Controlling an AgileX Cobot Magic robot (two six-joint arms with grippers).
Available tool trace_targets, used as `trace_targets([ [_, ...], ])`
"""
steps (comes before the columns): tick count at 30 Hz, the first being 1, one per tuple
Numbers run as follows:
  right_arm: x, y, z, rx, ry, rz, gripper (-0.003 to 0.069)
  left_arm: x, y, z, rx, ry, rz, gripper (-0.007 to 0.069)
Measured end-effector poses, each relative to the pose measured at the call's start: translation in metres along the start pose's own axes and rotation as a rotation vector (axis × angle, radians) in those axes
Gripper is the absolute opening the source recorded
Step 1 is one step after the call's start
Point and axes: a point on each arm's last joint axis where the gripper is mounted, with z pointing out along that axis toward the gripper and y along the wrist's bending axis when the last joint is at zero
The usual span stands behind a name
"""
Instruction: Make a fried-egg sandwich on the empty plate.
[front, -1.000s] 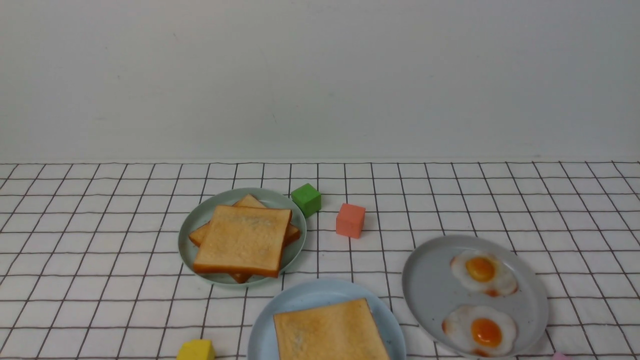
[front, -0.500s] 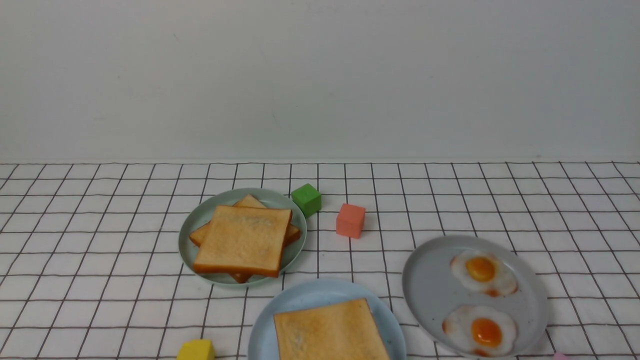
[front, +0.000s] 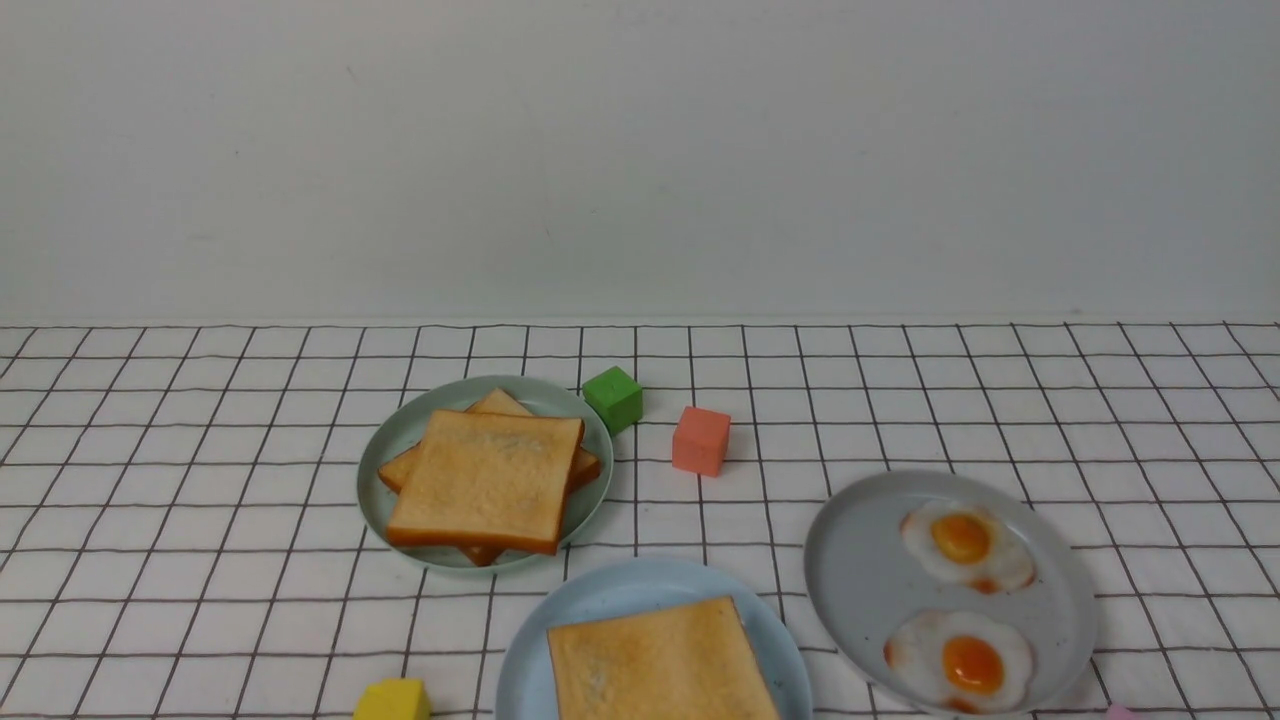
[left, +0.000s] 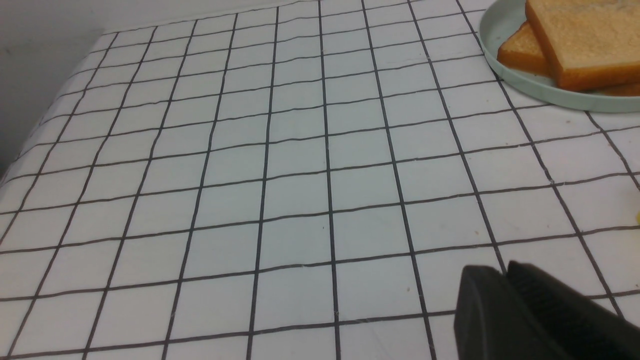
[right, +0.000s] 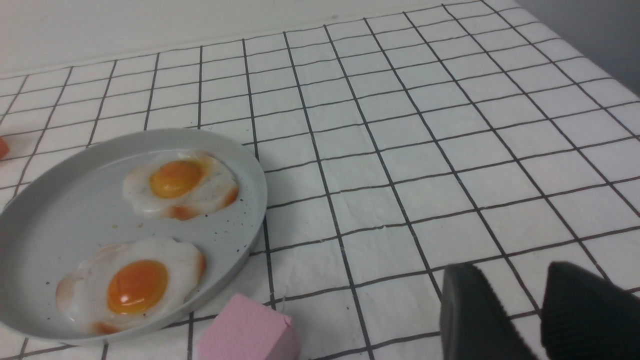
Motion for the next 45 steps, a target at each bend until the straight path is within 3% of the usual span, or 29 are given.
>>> trace_targets([
  [45,-0.0001,0.0001,0.0,-0.001,-0.001,0.003,0.0238,0.0,0.0,0.0,0.0,0.0,0.0,0.0102],
])
